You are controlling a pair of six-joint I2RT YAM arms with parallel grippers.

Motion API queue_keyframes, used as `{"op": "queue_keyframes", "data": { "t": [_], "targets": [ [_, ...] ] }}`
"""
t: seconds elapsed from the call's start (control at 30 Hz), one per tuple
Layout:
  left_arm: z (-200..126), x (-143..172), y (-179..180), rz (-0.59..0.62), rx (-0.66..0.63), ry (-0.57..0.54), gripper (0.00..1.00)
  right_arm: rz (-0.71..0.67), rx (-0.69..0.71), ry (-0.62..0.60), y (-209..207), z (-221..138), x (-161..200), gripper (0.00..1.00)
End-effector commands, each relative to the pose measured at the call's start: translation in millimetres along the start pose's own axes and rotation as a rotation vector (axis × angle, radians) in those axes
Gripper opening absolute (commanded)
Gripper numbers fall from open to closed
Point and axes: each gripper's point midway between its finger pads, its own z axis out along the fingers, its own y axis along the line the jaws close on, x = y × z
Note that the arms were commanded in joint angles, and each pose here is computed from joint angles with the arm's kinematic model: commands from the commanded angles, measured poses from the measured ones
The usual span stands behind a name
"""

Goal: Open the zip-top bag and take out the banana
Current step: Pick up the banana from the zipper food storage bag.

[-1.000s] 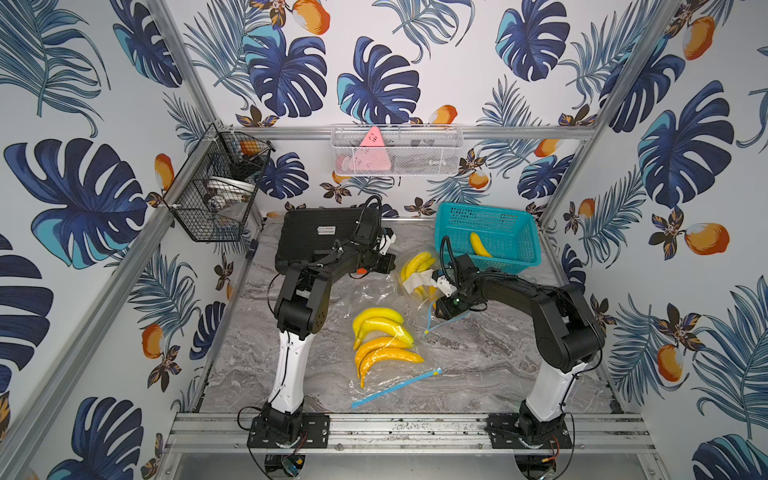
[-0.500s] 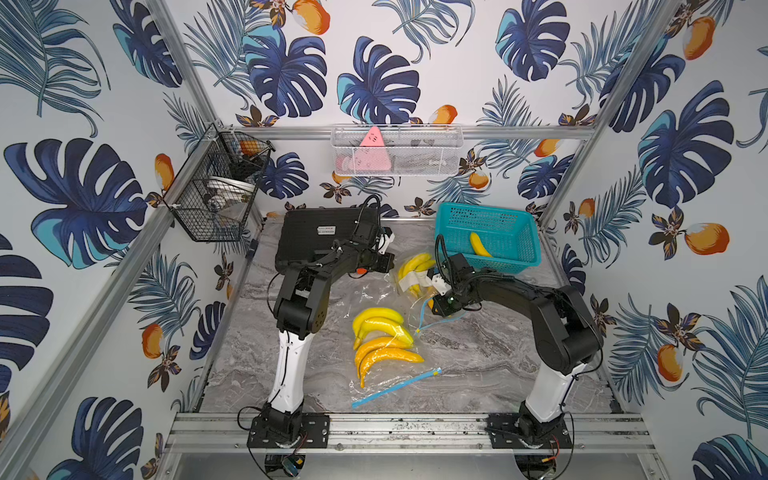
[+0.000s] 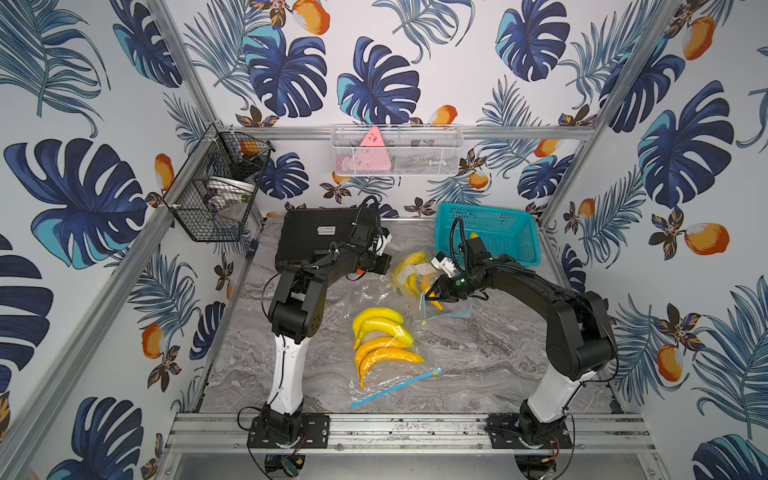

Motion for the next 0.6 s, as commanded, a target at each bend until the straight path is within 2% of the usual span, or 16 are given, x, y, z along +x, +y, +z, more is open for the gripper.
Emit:
{"op": "queue_keyframes", "data": {
  "t": [0.0,0.13,0.3,0.37,0.47,0.57],
  "targets": [
    [-5.8,-12.2,7.1,0.046,-0.049,-0.043,0.00,0.040,-0.071,0.057,14.2,-17.2,20.0,0.12],
    [-3.7,-15.3,13.4,0.039,-0.082,-0.042,0.00,0.103,-0.223,0.038,32.7,-44.6,22.5,0.13],
    [-0.8,-20.7,19.3,0.025,-0.112,-0.026,0.00,0.113,-0.325,0.164,60.7,-61.3,61.6,0.13],
    [0.5,-22.7,20.5,0.019,-0.113,-0.019,0.00,0.066,-0.404,0.180,83.8,-79.9,73.8,0.12],
    [1.8,-25.5,18.7,0.012,-0.101,-0.022,0.00,0.005,-0.508,0.069,110.3,-113.1,65.1,0.11],
    [3.3,-23.8,18.5,0.002,-0.090,-0.015,0.00,-0.013,-0.688,-0.163,120.3,-174.4,37.8,0.08]
  ]
}}
